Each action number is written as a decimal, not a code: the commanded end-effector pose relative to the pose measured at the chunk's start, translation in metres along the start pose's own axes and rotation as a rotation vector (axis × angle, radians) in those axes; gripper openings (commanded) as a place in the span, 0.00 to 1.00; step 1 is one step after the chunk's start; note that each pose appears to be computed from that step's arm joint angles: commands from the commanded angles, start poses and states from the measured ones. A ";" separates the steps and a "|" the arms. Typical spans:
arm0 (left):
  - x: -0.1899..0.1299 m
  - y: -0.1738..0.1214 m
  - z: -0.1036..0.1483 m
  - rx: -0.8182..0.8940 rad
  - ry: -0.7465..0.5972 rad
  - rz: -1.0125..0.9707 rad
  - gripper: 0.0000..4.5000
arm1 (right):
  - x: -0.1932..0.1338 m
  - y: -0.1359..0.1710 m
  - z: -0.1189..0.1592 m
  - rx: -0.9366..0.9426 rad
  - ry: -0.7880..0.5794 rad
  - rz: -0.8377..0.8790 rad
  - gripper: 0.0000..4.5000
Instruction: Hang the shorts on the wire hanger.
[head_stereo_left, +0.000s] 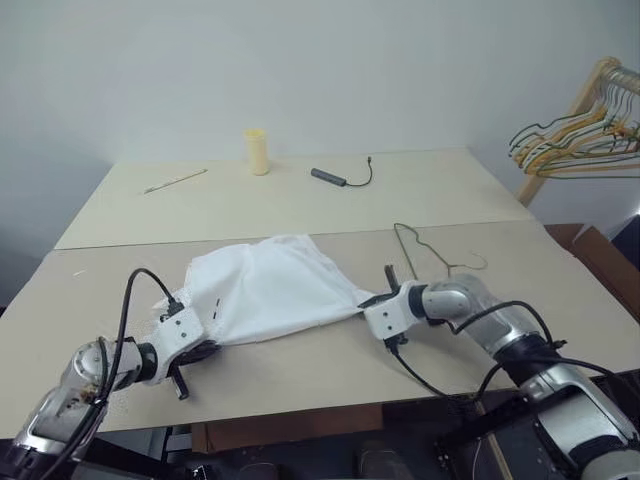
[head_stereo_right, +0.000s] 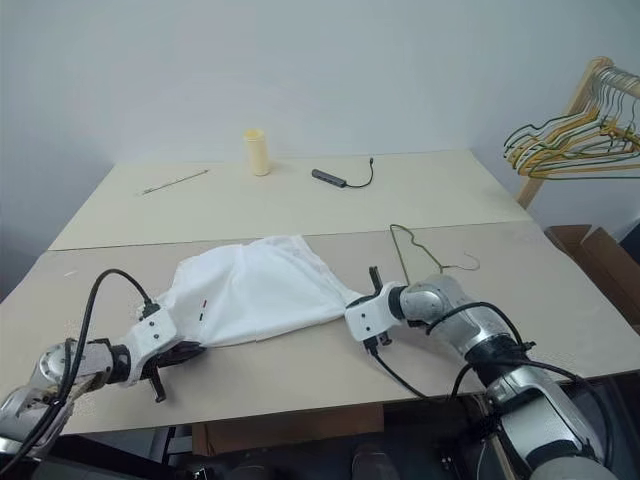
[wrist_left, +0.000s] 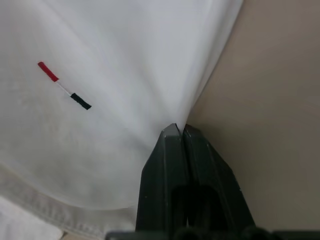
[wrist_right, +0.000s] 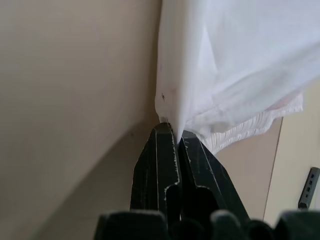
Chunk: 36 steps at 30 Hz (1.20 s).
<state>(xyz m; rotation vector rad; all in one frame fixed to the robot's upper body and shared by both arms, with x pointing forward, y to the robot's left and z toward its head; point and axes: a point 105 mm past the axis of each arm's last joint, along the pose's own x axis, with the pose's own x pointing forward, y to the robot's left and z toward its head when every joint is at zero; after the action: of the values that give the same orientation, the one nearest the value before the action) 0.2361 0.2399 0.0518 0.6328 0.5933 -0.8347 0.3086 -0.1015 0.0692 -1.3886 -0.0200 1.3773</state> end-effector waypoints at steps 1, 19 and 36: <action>-0.034 0.001 0.000 0.057 0.038 -0.036 0.00 | -0.036 0.012 0.017 0.058 0.003 0.114 0.00; -0.144 0.219 0.236 0.030 -0.769 1.380 0.00 | -0.164 -0.259 -0.039 0.607 0.179 -1.355 0.00; -0.110 0.121 0.139 0.403 -0.497 0.663 0.00 | -0.063 -0.127 -0.008 0.045 0.155 -0.757 0.00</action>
<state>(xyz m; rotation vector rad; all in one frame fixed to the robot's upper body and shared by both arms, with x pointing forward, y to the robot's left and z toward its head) 0.3250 0.2458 0.2701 0.7820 -0.3730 -0.3551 0.3849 -0.0908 0.2317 -1.1092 -0.5113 0.4803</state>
